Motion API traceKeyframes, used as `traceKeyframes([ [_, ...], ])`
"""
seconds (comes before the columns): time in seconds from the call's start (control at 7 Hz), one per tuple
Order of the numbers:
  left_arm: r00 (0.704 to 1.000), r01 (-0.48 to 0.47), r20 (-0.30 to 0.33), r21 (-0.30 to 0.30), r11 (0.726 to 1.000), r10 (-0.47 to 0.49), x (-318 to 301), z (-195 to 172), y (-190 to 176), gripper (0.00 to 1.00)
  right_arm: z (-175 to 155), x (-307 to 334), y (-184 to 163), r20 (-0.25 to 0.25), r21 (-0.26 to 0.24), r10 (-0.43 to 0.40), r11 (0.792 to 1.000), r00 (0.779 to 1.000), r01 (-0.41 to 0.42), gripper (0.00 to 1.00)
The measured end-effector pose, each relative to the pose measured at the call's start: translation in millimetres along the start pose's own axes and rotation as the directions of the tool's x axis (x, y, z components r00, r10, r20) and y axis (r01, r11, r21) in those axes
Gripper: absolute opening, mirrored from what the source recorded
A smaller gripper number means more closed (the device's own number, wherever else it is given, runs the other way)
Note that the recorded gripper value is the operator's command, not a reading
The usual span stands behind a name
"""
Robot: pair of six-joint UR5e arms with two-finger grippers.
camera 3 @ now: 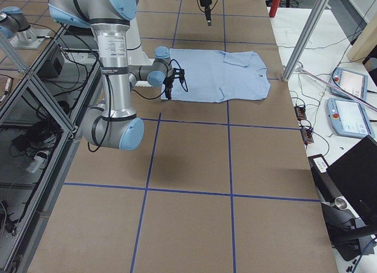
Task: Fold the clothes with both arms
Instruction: 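Release the sleeve with the left gripper while the right gripper moves to the hem corner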
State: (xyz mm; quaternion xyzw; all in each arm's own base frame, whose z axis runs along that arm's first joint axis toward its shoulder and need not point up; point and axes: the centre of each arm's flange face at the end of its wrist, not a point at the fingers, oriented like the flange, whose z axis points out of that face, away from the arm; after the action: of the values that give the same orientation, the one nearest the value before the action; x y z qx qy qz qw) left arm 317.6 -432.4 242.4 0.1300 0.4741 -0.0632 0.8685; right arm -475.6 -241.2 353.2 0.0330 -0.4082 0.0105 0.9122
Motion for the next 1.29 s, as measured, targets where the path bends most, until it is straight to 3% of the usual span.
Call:
traceKeyframes([
  [0.29,1.000,-0.005,-0.013,0.005,1.000,0.005,3,-7,1,1.00,8,8,7,-0.020,-0.021,-0.004,1.000,1.000,0.004,0.71],
  [0.43,1.000,-0.007,-0.016,0.007,1.000,0.007,4,-8,2,1.00,9,9,9,-0.023,-0.026,-0.005,1.000,1.000,0.005,0.71],
  [0.57,1.000,-0.007,-0.018,0.008,1.000,0.007,5,-9,2,1.00,9,9,10,-0.022,-0.033,-0.006,0.999,1.000,0.005,0.63],
  [1.0,1.000,-0.007,-0.018,0.009,1.000,0.007,4,-10,2,1.00,12,6,17,-0.020,-0.056,-0.013,0.998,1.000,0.012,0.34],
  [1.29,1.000,-0.008,-0.021,0.010,1.000,0.008,5,-12,2,1.00,15,1,24,-0.017,-0.069,-0.024,0.997,1.000,0.023,0.06],
])
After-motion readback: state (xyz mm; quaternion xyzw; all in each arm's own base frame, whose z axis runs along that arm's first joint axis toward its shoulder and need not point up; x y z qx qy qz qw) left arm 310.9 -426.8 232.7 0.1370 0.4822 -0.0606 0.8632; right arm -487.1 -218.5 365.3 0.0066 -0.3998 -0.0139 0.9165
